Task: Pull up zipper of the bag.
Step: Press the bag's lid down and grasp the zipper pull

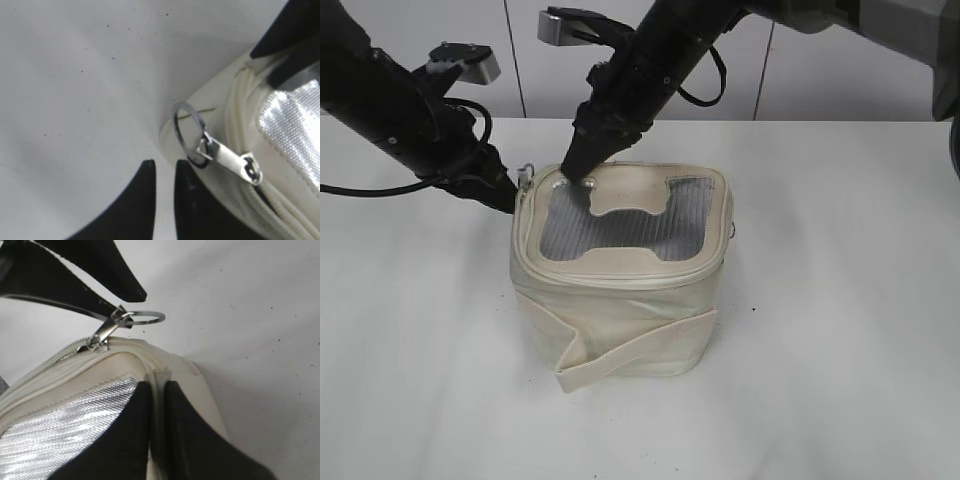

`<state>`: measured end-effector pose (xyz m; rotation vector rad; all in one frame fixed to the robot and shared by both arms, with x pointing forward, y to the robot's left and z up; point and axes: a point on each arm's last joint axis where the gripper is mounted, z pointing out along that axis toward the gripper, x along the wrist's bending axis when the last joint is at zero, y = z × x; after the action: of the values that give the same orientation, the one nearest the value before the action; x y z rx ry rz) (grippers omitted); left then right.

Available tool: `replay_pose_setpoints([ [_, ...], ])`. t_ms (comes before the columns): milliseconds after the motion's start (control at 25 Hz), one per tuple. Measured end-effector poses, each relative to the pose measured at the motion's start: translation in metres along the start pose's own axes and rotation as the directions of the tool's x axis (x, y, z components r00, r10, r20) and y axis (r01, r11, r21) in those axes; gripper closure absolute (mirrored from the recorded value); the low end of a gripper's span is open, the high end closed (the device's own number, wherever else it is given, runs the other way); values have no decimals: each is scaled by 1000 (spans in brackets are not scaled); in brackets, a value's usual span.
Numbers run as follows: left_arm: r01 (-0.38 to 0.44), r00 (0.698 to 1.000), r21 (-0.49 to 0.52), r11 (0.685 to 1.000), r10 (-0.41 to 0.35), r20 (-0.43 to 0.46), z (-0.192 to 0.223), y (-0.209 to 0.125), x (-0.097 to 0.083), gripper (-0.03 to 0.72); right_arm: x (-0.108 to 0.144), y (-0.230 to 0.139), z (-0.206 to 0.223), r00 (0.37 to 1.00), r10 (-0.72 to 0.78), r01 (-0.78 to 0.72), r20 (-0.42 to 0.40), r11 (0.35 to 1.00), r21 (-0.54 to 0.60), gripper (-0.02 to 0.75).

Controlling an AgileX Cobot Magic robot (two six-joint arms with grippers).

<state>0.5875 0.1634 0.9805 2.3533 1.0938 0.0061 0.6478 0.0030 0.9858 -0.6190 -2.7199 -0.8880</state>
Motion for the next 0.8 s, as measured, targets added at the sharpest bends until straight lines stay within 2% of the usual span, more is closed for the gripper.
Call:
replay_pose_setpoints([
  [80, 0, 1000, 11, 1000, 0, 11, 0, -1, -1, 673, 0, 0, 0, 1000, 0, 0, 0, 1000, 0, 681],
  [120, -2, 1000, 24, 1000, 2, 21, 0, -2, -2, 691, 0, 0, 0, 1000, 0, 0, 1, 1000, 1, 681],
  [440, -35, 995, 136, 990, 22, 94, -2, -13, -8, 691, 0, 0, 0, 1000, -3, 3, 6, 1000, 4, 681],
  [560, -40, 994, 150, 988, 24, 103, -2, -14, -9, 691, 0, 0, 0, 1000, -4, 4, 7, 1000, 6, 681],
  [720, -36, 997, 149, 988, 24, 76, -8, -14, -7, 688, 0, 0, -1, 1000, -3, 3, 9, 1000, 5, 681],
  [800, -35, 999, 116, 993, 30, 41, -17, -12, -4, 651, 0, 0, -1, 1000, -1, 1, 9, 1000, 5, 681],
])
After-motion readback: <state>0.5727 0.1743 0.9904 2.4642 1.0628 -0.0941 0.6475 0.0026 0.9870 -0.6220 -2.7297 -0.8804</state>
